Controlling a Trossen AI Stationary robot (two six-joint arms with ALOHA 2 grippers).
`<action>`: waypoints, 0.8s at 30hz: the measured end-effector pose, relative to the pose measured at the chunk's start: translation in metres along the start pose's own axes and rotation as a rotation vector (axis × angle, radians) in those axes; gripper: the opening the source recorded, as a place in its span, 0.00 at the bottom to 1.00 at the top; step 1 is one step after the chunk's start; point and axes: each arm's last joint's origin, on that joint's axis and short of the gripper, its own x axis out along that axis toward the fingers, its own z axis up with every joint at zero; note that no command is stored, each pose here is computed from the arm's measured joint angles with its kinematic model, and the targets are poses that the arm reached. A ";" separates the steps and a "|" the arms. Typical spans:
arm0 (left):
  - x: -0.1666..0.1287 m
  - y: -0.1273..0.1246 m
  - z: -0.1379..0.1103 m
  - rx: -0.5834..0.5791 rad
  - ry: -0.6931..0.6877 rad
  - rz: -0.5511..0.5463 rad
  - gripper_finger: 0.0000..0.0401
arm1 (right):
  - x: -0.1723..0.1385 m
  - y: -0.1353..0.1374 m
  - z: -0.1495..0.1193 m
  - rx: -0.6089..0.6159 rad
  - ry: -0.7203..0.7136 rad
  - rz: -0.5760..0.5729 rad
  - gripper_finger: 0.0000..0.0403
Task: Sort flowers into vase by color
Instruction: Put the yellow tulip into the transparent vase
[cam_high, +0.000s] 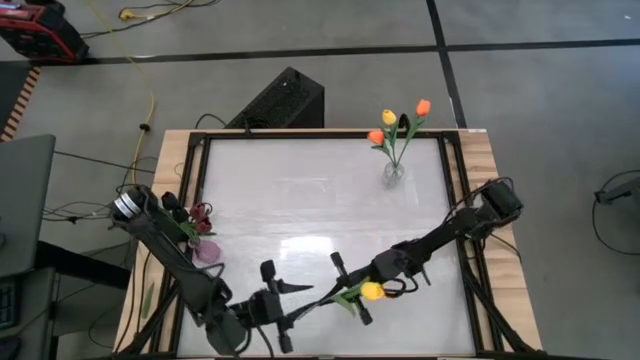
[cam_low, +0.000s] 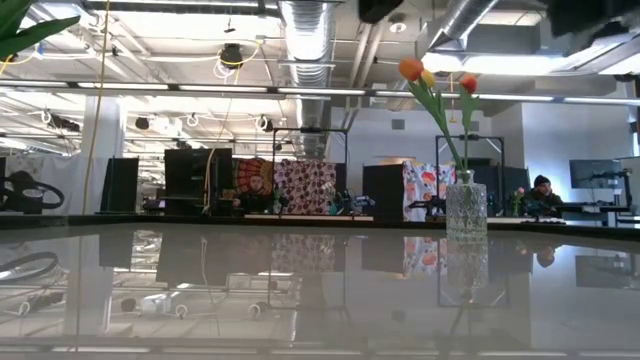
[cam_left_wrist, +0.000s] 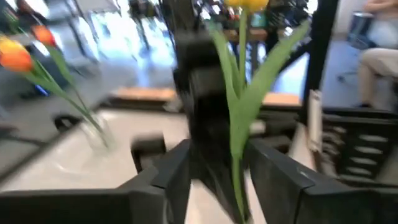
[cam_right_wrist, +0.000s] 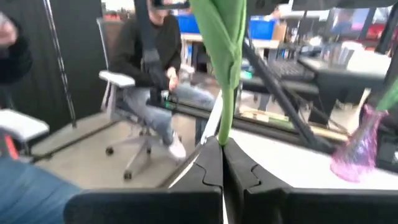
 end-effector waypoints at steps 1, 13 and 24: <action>-0.003 0.004 0.002 -0.028 0.026 -0.026 0.37 | -0.004 0.000 0.004 0.000 0.024 -0.003 0.04; -0.040 0.049 0.032 -0.069 0.154 -0.147 0.43 | -0.128 -0.007 0.046 0.141 0.314 -0.272 0.05; -0.045 0.067 0.044 0.139 0.075 0.031 0.38 | -0.239 -0.060 0.078 0.162 0.277 -1.040 0.05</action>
